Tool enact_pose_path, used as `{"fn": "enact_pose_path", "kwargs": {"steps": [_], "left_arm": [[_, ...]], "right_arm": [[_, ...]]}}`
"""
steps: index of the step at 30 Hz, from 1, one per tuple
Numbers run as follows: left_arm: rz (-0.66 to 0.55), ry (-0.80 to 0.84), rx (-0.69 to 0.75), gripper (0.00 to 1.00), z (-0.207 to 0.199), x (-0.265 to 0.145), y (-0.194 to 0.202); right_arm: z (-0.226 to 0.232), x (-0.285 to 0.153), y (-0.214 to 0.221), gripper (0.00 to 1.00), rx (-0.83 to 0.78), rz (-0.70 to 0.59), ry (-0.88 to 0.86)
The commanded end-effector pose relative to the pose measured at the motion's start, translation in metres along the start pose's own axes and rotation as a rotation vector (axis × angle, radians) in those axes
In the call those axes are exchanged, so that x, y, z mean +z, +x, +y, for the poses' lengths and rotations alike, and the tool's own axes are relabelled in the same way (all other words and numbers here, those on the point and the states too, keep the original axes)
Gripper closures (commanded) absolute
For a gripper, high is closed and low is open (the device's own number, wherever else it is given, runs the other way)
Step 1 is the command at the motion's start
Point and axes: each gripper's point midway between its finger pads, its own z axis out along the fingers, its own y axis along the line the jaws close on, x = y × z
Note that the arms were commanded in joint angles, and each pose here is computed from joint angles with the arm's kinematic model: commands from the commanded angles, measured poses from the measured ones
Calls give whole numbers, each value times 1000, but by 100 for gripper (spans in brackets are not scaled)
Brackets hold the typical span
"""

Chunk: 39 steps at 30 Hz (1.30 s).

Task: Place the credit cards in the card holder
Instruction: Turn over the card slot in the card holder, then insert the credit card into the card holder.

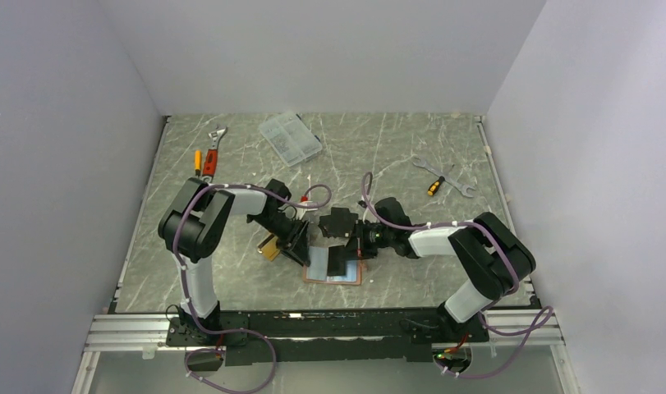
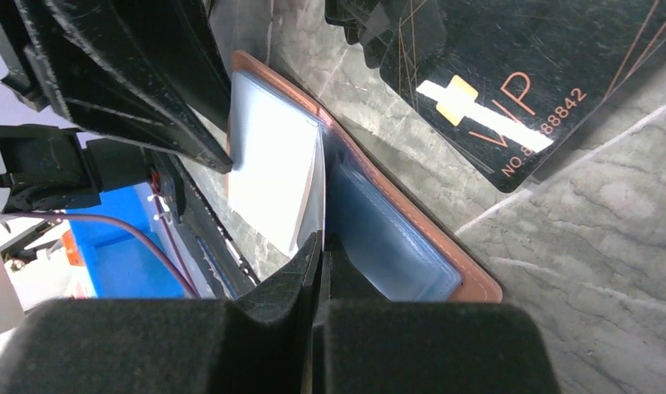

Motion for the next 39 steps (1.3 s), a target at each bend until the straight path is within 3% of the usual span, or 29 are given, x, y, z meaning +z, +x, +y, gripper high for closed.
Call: {"fn": "enact_pose_path", "kwargs": {"steps": [1,9,14,24,39], "left_arm": [[-9,-37,40,70,14,12,-1],[-46,-18,17,83,8,12,-2],[-99,78,-11,89,-2,11,-10],[-181,103,-20,89,-4,4,-20],[-196,88,-23,89,-3,2,-19]], "right_arm": [[-3,6,-4,100,-12,-37,15],[1,7,-6,100,-6,-66,22],[-2,5,-13,100,8,-115,48],[-21,-2,2,100,70,-89,146],[-38,-24,25,100,149,-109,255]]}}
